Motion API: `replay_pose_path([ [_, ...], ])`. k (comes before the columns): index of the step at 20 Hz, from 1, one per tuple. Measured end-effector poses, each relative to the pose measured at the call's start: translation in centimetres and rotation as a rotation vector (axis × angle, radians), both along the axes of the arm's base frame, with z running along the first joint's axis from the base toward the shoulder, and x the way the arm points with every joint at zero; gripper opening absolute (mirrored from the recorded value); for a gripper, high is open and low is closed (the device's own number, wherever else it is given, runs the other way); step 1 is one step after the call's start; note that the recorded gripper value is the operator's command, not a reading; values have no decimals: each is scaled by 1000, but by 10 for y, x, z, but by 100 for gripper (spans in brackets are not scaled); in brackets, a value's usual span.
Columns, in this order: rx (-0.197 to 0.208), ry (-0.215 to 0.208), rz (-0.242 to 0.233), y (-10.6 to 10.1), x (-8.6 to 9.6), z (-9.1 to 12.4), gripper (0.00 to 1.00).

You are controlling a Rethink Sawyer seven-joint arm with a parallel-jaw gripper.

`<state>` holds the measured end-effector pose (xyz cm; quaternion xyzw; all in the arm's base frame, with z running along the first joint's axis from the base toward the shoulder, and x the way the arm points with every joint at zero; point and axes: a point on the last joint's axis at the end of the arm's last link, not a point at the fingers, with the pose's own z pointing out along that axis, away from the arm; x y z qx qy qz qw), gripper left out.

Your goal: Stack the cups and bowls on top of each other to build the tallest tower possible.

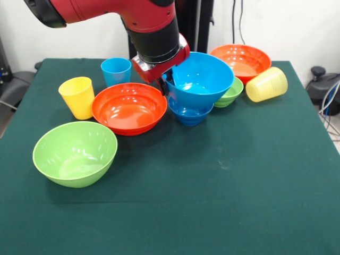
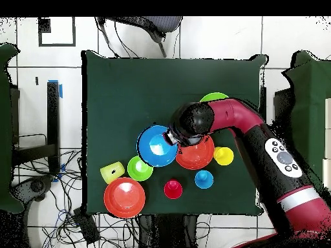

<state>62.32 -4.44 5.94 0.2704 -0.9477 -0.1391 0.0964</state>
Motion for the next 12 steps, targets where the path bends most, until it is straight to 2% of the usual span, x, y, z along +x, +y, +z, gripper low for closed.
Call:
replay_pose_path([
  [12,0,2,3,1,-2,0,0],
])
